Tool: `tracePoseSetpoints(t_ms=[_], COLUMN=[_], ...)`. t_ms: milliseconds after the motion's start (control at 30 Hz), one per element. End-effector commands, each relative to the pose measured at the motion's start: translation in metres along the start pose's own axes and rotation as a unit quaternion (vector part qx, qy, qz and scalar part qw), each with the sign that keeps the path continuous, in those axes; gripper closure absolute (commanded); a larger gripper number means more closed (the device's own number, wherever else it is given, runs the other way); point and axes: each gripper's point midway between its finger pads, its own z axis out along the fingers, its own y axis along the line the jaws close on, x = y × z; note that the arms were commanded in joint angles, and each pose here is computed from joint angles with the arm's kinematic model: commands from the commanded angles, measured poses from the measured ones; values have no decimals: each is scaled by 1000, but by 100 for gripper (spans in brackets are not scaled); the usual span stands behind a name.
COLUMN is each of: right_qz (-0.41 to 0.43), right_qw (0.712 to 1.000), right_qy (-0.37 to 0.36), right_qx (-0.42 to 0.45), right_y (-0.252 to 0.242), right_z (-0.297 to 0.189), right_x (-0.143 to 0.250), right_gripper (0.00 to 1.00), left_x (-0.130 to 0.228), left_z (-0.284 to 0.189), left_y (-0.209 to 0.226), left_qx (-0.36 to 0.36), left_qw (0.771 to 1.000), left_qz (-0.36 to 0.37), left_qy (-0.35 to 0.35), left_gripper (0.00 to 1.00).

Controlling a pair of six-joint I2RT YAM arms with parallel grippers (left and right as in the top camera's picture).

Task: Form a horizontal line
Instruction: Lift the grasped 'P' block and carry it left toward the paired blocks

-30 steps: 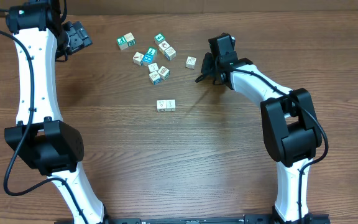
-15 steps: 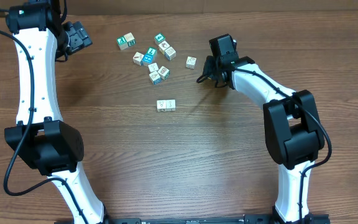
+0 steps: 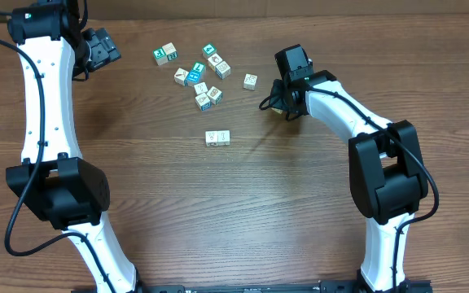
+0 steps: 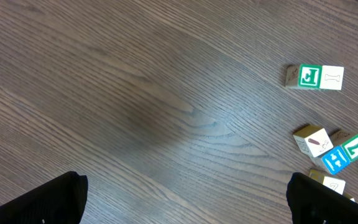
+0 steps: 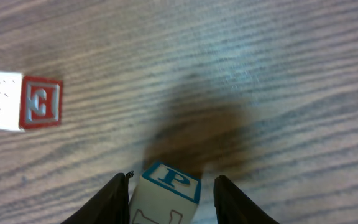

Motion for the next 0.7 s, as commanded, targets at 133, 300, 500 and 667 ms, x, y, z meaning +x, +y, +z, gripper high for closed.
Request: tracePoseSetpoints(t_ms=[133, 300, 500, 667], right_qz=[-4, -5, -5, -5], right_qw=[1000, 1000, 1000, 1000], right_qy=[26, 28, 29, 30], right_qx=[-1, 0, 0, 1], right_y=[-2, -3, -3, -3], right_z=[-6, -6, -6, -8], right_x=[10, 11, 11, 11], right_gripper=[60, 57, 65, 71], left_x=[-4, -4, -4, -4], left_z=[-8, -8, -8, -8], left_y=[1, 2, 1, 1], left_qx=[0, -1, 0, 0], left_qw=[1000, 1000, 1000, 1000], left_qz=[8, 7, 8, 8], left_qy=[-11, -11, -11, -11], left_gripper=[0, 0, 0, 1])
